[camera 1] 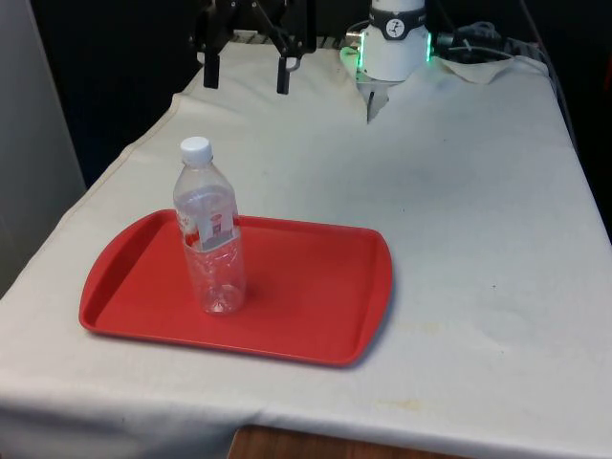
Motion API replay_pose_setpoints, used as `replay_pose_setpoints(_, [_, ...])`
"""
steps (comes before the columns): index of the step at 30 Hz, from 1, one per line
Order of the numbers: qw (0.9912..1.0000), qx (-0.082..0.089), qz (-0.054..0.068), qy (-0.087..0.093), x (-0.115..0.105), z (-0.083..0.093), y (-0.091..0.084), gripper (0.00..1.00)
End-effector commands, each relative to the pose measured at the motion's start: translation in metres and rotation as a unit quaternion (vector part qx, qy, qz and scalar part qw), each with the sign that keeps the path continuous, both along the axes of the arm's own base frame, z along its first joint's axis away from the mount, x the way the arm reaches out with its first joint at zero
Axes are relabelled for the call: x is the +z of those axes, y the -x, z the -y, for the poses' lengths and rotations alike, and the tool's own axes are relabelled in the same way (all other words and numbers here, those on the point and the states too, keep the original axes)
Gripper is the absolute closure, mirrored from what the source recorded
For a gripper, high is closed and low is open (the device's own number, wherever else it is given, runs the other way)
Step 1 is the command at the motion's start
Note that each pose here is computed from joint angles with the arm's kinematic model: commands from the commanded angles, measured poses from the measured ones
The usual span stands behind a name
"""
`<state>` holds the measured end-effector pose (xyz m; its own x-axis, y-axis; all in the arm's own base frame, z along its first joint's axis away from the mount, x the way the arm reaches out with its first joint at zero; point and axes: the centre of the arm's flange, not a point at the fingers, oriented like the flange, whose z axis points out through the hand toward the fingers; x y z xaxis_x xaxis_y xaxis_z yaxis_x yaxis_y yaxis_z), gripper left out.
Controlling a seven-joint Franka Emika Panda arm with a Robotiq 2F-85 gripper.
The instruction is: Place the bottle upright on the tray.
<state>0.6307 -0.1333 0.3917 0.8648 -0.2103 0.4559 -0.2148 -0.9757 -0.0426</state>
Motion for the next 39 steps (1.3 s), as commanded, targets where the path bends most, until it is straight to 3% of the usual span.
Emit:
replay_pose_setpoints(1, [0.99997,-0.001,-0.007,0.003,-0.001,0.002,-0.003,0.00])
replay_pose_setpoints(4, [0.99990,0.002,-0.013,0.004,0.002,0.003,-0.009,0.00])
replay_pose_setpoints(5, [0.99998,0.002,-0.006,0.001,0.002,0.001,-0.007,0.00])
replay_pose_setpoints(6, [0.99990,0.002,-0.013,0.004,0.002,0.003,-0.009,0.00])
replay_pose_setpoints(9, [0.99979,0.003,-0.020,0.005,0.005,0.006,-0.016,0.00])
replay_pose_setpoints(14, [0.99956,0.005,-0.028,0.006,0.009,0.009,-0.024,0.00])
replay_pose_setpoints(15, [0.99970,0.005,-0.023,0.004,0.009,0.007,-0.023,0.00])
replay_pose_setpoints(16, [0.99950,0.005,-0.030,0.007,0.010,0.010,-0.024,0.00])
replay_pose_setpoints(18, [0.99941,0.006,-0.033,0.007,0.012,0.011,-0.025,0.00])
replay_pose_setpoints(39, [0.99786,0.027,-0.060,0.003,0.029,0.024,-0.014,0.00])
